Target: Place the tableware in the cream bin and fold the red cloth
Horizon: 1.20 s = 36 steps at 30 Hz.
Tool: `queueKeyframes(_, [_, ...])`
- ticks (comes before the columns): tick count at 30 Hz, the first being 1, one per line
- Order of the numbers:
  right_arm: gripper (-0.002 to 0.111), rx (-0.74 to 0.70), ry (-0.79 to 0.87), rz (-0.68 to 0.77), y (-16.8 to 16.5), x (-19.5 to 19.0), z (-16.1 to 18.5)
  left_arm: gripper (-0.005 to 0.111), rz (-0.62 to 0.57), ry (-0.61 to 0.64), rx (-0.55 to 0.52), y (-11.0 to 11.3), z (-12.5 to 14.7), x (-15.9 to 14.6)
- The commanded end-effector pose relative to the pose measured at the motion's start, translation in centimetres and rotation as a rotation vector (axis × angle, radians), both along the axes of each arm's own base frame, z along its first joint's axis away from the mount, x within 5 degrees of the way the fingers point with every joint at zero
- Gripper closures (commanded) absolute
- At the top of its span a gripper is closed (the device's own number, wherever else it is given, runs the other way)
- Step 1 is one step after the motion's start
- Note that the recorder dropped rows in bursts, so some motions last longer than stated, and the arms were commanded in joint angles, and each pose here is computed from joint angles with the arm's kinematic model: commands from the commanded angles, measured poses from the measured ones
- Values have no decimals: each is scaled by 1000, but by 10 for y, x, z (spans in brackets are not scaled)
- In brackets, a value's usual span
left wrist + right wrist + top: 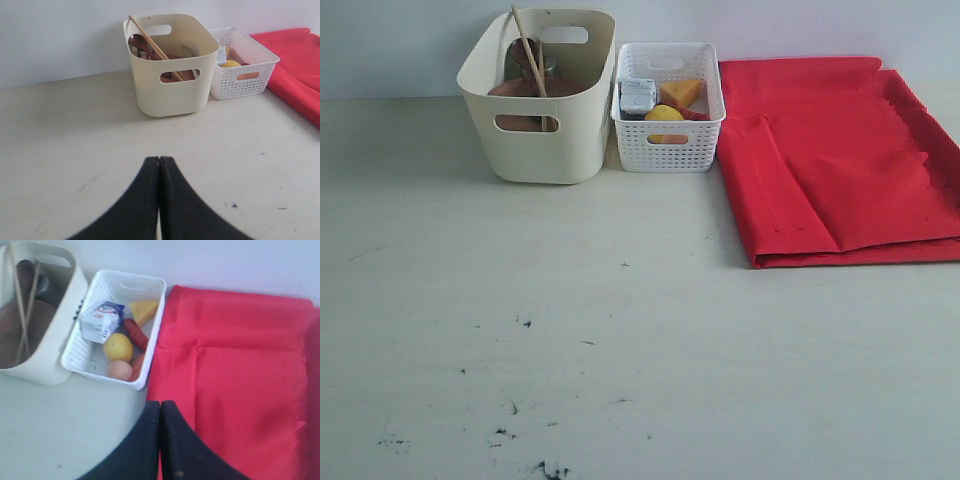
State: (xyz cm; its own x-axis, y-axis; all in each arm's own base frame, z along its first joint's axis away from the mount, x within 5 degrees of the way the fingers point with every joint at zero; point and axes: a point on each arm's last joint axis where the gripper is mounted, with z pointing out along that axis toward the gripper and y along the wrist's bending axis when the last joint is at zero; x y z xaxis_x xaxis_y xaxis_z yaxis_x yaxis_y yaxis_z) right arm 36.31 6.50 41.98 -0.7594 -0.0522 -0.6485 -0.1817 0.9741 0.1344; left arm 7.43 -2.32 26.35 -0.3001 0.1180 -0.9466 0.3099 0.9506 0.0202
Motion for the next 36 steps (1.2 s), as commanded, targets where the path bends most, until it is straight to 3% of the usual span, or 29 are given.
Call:
queueKeyframes(1, [108,-2,-102,53,12,-39,38,107,2,-3,0,0,-1,0])
queueKeyframes(12, [108,-33,-345,120,-3,-131,108,107,2,-3,0,0,-1,0])
queueKeyframes(19, [108,-26,-459,120,-17,-192,129,107,2,-3,0,0,-1,0])
queueKeyframes(26, [108,-72,-544,74,-37,-254,109,107,2,-3,0,0,-1,0])
queueKeyframes(32, [108,-76,-662,54,-53,-313,57,107,2,-3,0,0,-1,0])
queueKeyframes(36, [108,-70,-722,49,-58,-335,15,107,1,41,16,2,-29,-4])
